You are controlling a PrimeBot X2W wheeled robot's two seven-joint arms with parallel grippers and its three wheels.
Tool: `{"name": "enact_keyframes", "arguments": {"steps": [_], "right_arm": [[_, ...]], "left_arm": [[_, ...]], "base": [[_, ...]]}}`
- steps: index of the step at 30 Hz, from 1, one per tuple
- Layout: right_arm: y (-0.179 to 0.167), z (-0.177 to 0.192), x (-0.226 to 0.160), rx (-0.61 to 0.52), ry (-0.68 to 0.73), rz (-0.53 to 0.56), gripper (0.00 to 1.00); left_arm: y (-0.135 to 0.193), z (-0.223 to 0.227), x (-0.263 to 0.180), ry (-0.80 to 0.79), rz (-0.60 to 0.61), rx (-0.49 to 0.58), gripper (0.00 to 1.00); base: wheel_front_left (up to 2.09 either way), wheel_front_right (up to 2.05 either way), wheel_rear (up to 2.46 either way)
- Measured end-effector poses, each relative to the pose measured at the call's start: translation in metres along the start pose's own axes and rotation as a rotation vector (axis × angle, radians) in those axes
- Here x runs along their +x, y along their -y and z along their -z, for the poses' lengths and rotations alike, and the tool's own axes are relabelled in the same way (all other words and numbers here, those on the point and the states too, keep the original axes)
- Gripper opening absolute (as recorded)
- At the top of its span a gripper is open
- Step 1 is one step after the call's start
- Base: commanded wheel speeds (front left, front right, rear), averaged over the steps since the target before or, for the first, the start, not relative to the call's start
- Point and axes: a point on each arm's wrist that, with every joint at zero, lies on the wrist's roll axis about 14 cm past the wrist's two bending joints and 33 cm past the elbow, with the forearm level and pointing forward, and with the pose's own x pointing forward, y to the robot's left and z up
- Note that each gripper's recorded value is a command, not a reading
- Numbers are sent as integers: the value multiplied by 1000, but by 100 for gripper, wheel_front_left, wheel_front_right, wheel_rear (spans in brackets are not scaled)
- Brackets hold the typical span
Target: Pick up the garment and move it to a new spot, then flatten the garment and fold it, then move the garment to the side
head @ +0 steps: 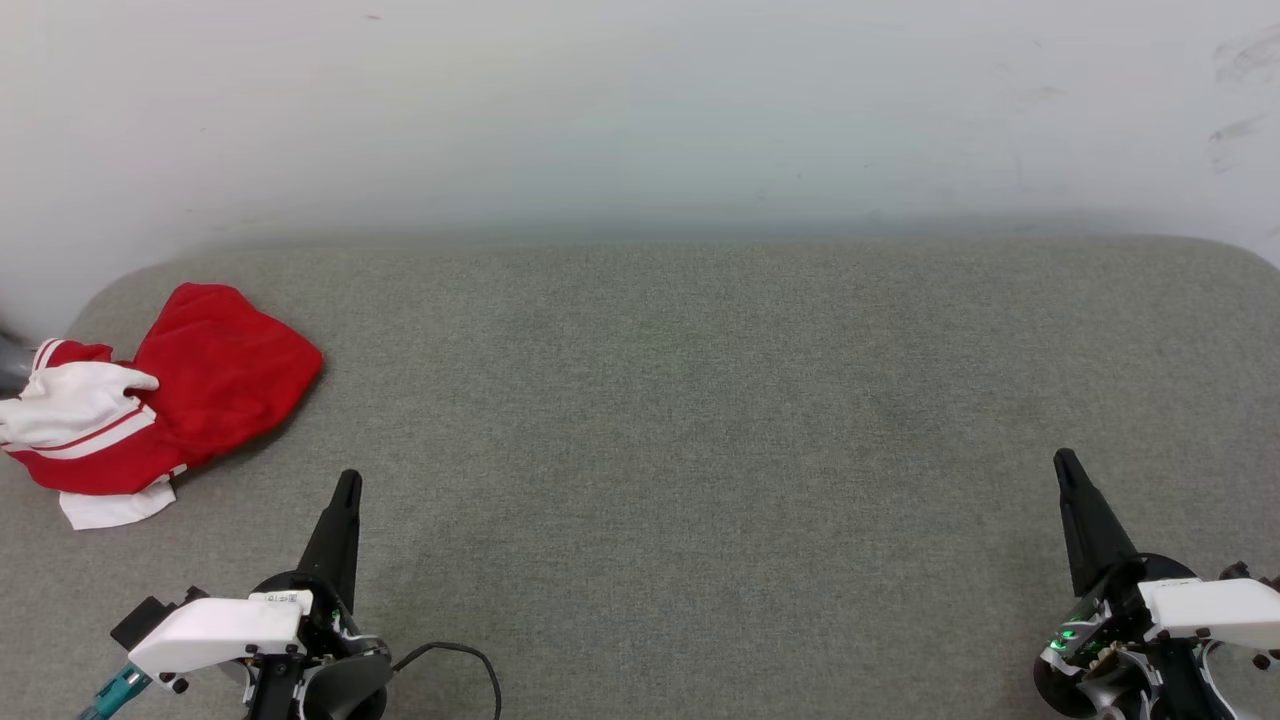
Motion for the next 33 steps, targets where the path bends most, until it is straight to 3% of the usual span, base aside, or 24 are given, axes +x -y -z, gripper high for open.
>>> {"name": "enact_keyframes", "arguments": {"steps": [33], "right_arm": [[0, 0, 0, 0, 0, 0, 0]], "left_arm": [[0, 0, 0, 0, 0, 0, 0]], "base": [[0, 0, 0]]}}
